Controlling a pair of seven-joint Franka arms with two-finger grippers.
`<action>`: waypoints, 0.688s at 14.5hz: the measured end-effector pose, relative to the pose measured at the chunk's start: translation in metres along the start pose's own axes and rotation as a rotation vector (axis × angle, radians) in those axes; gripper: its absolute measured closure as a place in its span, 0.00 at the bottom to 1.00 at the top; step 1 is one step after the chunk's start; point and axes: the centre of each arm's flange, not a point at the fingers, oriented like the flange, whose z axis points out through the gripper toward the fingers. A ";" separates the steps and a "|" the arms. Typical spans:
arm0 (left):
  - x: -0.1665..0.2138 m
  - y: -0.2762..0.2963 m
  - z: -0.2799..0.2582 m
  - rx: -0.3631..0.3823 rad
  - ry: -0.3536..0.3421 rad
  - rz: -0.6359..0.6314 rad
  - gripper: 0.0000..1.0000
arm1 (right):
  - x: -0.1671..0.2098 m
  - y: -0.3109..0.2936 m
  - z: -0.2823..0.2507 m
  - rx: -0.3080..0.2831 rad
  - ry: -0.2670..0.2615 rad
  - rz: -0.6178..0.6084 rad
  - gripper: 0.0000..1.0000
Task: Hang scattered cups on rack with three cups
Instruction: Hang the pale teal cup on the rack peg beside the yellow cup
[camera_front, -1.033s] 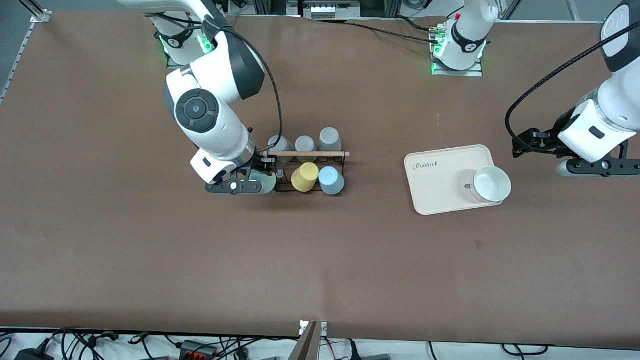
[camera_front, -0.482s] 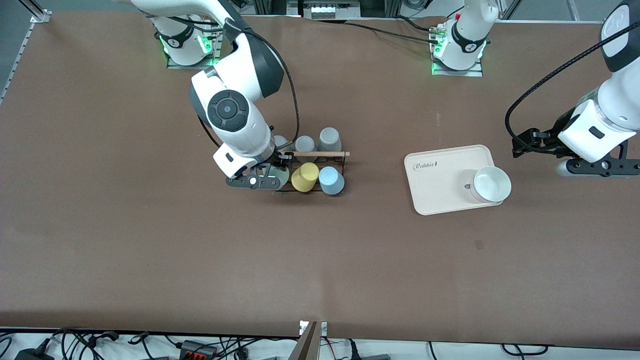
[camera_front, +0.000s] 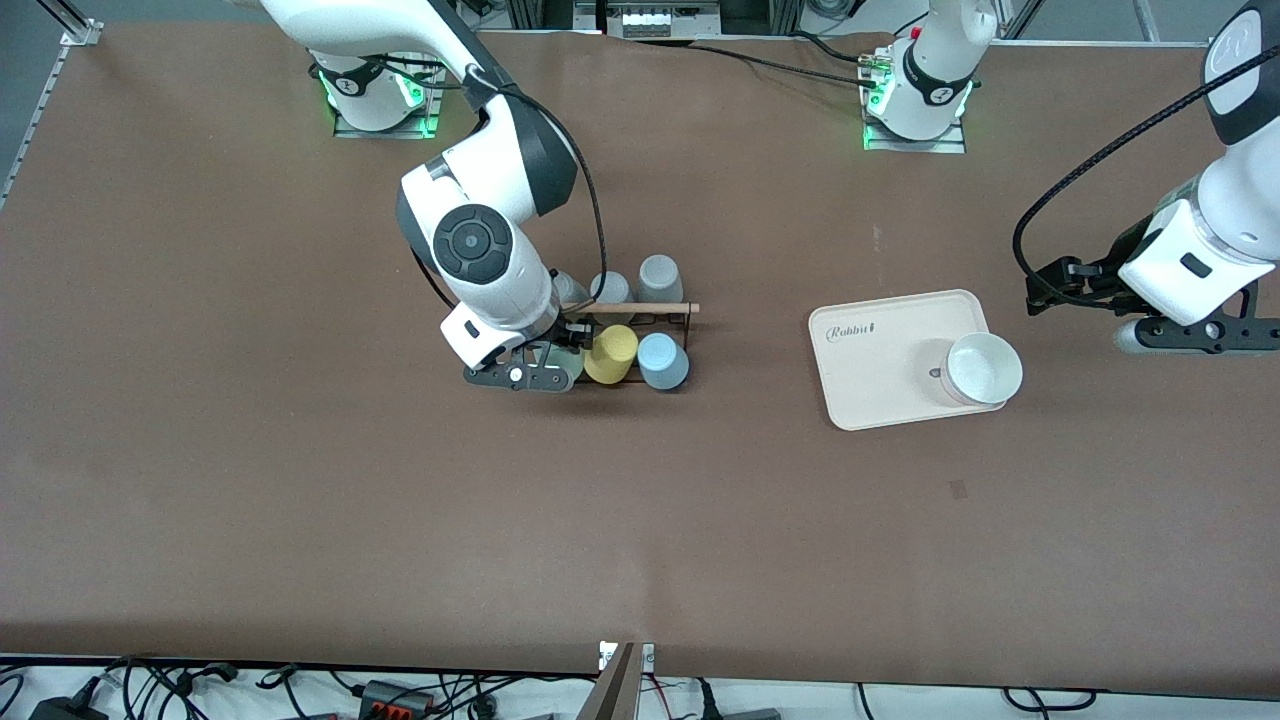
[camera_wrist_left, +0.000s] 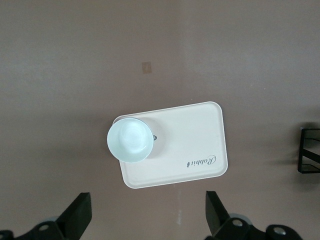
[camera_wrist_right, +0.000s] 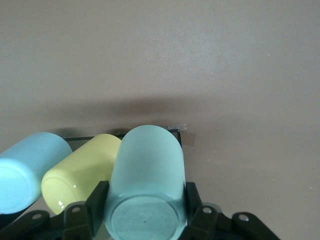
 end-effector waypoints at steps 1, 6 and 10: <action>0.000 -0.003 0.000 0.000 0.000 -0.004 0.00 | 0.000 -0.001 0.005 -0.002 -0.003 -0.001 0.34; 0.000 -0.005 0.000 -0.001 0.000 -0.007 0.00 | -0.003 -0.007 0.028 -0.020 -0.024 -0.004 0.34; 0.000 -0.003 0.000 -0.001 0.000 -0.004 0.00 | -0.005 -0.010 0.038 -0.029 -0.035 -0.008 0.34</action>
